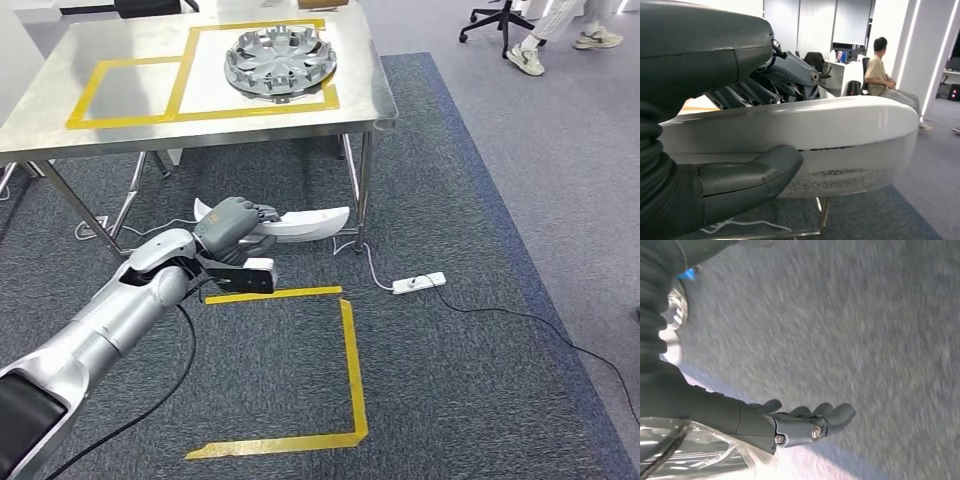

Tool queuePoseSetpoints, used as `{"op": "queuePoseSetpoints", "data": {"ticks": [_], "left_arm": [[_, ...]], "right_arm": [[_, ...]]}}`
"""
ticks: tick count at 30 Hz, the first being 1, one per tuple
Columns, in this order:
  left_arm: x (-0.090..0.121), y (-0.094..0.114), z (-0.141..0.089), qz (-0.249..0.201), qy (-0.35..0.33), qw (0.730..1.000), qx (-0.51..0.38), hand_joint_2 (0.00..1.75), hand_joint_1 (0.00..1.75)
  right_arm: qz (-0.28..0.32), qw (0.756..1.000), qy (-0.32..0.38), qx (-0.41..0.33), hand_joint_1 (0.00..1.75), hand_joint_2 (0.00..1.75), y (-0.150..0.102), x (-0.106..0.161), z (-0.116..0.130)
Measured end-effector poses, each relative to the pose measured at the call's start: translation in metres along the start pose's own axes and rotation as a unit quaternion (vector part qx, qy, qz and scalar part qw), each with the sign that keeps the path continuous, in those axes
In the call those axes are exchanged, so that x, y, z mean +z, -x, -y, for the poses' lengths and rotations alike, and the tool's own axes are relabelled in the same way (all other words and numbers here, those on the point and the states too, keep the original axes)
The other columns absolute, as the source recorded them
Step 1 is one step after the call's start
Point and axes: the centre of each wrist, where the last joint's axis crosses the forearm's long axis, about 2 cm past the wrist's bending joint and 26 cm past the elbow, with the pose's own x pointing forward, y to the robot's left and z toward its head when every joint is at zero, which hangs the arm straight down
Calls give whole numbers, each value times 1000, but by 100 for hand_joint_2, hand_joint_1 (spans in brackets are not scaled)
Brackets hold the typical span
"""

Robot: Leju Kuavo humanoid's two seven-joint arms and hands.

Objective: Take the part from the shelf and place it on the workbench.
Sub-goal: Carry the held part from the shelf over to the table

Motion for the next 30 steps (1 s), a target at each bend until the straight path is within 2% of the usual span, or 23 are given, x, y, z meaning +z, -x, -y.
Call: {"op": "queuePoseSetpoints", "data": {"ticks": [30], "left_arm": [[5, -1, 8, -5, 5, 1000, 8, 175, 175]], "right_arm": [[6, 1000, -10, 4, 0, 175, 2, 0, 1]]}}
